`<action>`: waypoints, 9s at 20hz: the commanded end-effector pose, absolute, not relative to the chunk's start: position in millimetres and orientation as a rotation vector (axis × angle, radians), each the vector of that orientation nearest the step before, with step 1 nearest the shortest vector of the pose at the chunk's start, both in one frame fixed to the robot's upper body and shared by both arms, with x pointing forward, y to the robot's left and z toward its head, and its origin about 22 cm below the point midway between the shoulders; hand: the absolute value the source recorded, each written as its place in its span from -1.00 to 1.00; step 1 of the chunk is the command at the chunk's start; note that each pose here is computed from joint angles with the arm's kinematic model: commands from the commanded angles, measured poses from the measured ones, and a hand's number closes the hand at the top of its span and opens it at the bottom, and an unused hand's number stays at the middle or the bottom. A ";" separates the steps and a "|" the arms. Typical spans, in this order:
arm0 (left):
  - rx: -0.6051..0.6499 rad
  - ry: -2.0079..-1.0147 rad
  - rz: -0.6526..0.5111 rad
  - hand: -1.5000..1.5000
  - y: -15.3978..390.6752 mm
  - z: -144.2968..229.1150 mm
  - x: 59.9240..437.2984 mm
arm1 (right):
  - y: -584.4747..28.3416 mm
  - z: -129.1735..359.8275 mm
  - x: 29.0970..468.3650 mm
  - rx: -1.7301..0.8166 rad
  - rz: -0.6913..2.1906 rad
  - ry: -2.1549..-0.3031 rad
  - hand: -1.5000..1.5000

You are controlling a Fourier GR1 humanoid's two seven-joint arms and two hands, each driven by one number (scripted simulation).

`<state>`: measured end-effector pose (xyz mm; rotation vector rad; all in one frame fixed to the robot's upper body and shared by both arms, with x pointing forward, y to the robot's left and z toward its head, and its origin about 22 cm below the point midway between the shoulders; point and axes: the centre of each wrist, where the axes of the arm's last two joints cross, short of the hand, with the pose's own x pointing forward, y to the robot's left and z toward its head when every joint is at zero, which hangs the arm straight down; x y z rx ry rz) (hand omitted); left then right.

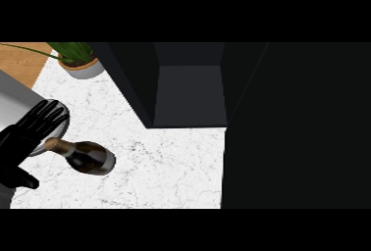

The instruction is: Pick up the wine, place it into the cabinet and close the cabinet

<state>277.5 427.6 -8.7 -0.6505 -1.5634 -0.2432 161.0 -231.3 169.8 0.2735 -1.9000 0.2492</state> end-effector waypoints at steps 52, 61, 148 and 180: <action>-0.894 -1.433 -0.215 1.00 347.7 -109.5 269.9 | -231.6 166.0 160.7 0.250 0.265 -1.923 -1.00; -0.916 -1.468 -0.224 1.00 336.4 -112.7 269.1 | -240.9 165.9 170.9 0.221 0.274 -1.921 -1.00; -0.153 -1.700 0.189 1.00 103.5 -53.4 326.6 | -256.2 135.0 189.5 0.230 0.231 -1.890 -1.00; -0.199 -1.682 0.297 1.00 94.3 -16.5 390.8 | -237.2 134.4 190.4 0.242 0.254 -1.896 -1.00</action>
